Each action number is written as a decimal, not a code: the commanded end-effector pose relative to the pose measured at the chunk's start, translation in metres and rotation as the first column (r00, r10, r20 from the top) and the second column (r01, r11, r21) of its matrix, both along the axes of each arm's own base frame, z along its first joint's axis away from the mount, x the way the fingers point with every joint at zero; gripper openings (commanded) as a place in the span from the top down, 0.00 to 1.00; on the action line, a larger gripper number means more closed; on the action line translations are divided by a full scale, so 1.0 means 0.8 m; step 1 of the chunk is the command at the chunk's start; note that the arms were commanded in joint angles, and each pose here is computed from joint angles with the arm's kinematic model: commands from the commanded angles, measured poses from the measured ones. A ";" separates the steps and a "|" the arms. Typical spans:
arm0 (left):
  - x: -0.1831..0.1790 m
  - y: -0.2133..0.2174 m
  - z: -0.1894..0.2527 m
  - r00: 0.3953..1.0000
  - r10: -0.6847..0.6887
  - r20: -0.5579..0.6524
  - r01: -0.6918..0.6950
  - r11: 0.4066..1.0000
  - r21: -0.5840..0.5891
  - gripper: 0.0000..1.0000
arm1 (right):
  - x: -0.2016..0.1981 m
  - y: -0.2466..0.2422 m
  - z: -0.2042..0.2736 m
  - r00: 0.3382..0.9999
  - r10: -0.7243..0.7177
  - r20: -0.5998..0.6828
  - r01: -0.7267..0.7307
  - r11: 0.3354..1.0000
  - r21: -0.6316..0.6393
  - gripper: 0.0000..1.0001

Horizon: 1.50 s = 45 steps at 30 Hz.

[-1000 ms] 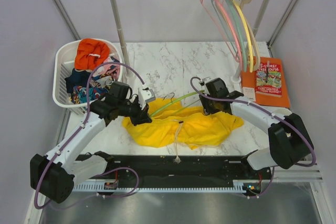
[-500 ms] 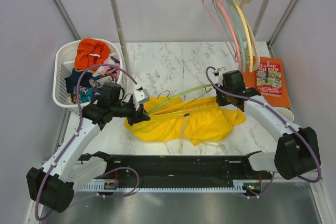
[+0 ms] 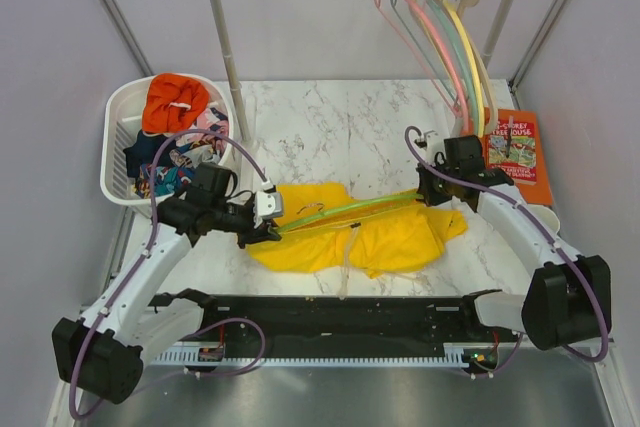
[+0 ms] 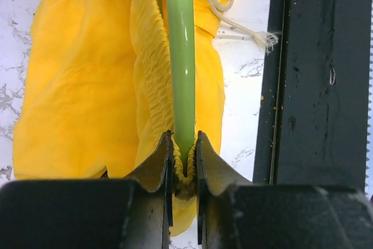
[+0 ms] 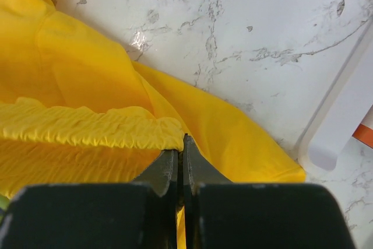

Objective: Place the shorts on the hanger

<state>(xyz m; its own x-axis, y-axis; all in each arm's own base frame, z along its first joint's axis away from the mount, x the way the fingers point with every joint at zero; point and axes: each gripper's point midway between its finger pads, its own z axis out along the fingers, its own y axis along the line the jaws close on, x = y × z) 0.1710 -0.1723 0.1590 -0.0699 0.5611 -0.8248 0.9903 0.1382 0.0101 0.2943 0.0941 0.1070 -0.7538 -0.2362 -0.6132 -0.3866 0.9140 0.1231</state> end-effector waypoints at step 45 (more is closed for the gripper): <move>0.016 -0.032 -0.008 0.990 0.005 -0.140 0.033 0.963 0.266 0.98 | -0.073 0.023 0.090 0.876 0.440 0.196 -0.428 0.898 -0.103 0.42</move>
<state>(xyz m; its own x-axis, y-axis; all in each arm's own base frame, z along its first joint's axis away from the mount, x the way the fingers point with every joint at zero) 0.1859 -0.2028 0.1368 -0.0969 0.7773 -0.6216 0.9950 0.0599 -0.0802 0.2375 0.1007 0.1521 -0.5217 -0.5176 -0.6782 -0.6877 0.7256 -0.0248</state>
